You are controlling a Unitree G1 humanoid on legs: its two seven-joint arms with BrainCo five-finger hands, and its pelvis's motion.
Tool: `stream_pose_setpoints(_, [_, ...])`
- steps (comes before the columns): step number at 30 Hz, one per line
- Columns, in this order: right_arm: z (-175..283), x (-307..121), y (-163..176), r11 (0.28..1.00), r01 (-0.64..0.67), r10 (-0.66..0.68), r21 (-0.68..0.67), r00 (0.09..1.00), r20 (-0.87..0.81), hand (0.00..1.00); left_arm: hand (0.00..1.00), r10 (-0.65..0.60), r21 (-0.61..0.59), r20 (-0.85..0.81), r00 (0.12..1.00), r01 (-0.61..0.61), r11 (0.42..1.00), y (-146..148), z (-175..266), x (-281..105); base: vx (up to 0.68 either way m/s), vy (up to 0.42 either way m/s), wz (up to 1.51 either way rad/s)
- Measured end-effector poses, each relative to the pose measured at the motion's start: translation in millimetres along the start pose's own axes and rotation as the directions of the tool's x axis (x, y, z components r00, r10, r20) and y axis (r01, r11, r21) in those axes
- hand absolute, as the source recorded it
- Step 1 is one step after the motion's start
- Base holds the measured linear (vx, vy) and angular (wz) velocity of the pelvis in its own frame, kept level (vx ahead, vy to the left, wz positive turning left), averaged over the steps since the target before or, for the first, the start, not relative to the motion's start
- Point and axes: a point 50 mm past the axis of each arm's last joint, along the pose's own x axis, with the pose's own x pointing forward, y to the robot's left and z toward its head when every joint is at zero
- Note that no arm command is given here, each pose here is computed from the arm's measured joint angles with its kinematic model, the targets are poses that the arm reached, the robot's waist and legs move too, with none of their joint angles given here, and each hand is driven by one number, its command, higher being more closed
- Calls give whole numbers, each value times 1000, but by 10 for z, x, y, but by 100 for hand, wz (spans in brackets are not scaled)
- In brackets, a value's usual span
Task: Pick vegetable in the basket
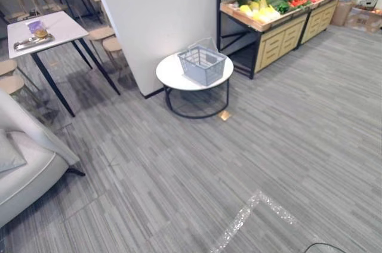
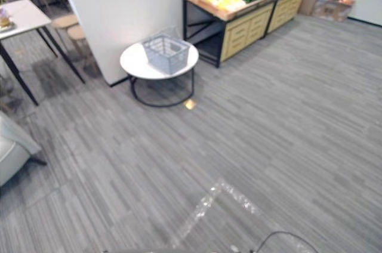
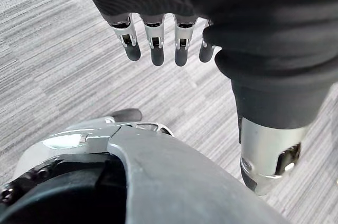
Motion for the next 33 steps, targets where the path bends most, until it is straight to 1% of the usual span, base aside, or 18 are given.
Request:
stream_pose_setpoints(15, [-7,-1,-2,1000,1,-1,1,1000,-3,0,0,-2,3,0,1000,2,1000,2,0,0,0,0,0])
stream_pose_setpoints(17, [-11,-2,-4,1000,1,-1,1,1000,-4,0,0,-5,26,2,1000,5,1000,-2,4,1,-5,-4,-6])
stream_pose_setpoints(21, [-9,-2,-3,1000,1,-1,1,1000,-3,0,0,-6,35,2,1000,6,999,-1,4,1,-5,-3,-6])
stream_pose_setpoints(30, [-16,-4,-7,1000,4,-4,21,1000,-5,0,0,-4,28,0,1000,4,1000,1,3,1,0,0,0])
stream_pose_setpoints(33, [-16,-3,-7,1000,4,-4,22,1000,-5,0,0,3,0,-6,1000,-3,1000,7,-7,0,0,0,0])
